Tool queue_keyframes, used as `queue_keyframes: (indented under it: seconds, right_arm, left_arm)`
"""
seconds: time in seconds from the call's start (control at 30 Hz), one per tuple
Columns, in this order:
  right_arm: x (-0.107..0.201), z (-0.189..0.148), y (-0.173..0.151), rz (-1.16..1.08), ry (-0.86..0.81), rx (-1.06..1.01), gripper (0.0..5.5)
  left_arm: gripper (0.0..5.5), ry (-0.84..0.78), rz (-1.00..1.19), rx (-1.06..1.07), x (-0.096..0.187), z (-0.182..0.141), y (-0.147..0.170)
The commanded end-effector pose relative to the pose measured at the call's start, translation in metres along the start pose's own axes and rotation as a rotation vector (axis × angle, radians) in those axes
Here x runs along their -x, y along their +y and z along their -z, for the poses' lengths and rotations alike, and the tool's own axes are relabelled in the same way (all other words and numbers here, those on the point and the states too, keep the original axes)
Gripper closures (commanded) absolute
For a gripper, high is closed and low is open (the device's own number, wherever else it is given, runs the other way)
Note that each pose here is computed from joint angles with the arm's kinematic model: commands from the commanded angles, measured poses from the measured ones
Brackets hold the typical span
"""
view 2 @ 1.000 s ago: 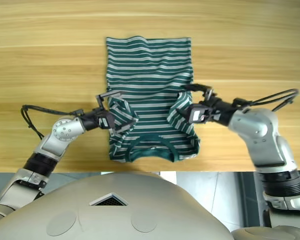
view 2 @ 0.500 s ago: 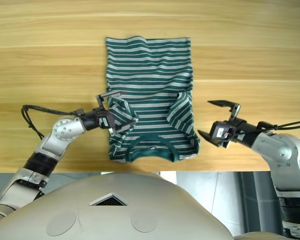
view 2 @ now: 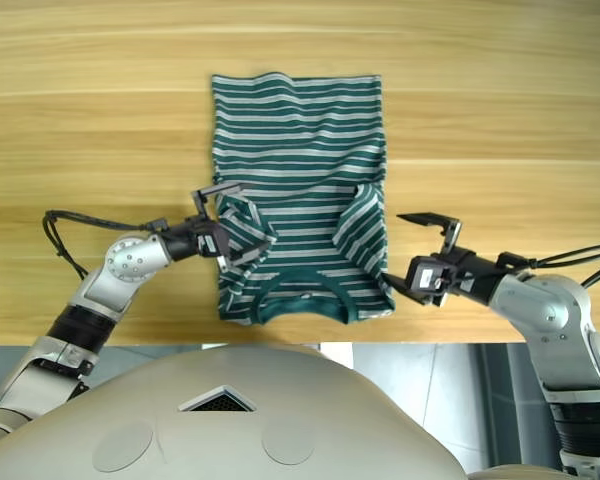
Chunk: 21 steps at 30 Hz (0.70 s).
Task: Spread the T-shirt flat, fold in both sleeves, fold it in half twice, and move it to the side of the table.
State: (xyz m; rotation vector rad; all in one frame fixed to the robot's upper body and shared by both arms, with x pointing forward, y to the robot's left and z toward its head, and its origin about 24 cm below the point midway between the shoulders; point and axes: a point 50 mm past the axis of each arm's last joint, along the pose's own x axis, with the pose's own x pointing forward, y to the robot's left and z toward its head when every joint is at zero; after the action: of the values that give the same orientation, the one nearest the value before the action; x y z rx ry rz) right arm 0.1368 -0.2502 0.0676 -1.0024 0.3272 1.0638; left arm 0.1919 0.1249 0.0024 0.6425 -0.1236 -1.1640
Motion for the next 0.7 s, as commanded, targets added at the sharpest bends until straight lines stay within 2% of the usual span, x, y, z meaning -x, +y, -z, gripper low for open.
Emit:
queue_keyframes:
  seconds: [0.03, 0.4, 0.6, 0.7]
  right_arm:
    - [-0.002, -0.006, 0.004, -0.038, -0.026, 0.011, 0.14]
    - [-0.021, -0.005, 0.030, -0.178, -0.033, -0.008, 0.14]
    - [-0.011, -0.012, 0.021, -0.150, -0.066, 0.007, 0.14]
    - [-0.004, -0.016, 0.009, -0.092, -0.095, 0.018, 0.14]
  left_arm:
    - [0.10, 0.011, -0.008, -0.006, 0.000, 0.001, 0.002]
    - [0.10, 0.010, -0.007, -0.005, -0.002, 0.001, 0.002]
    - [0.10, 0.003, -0.006, -0.008, 0.000, 0.001, 0.003]
    - [0.10, -0.024, -0.039, -0.035, 0.007, -0.006, 0.014]
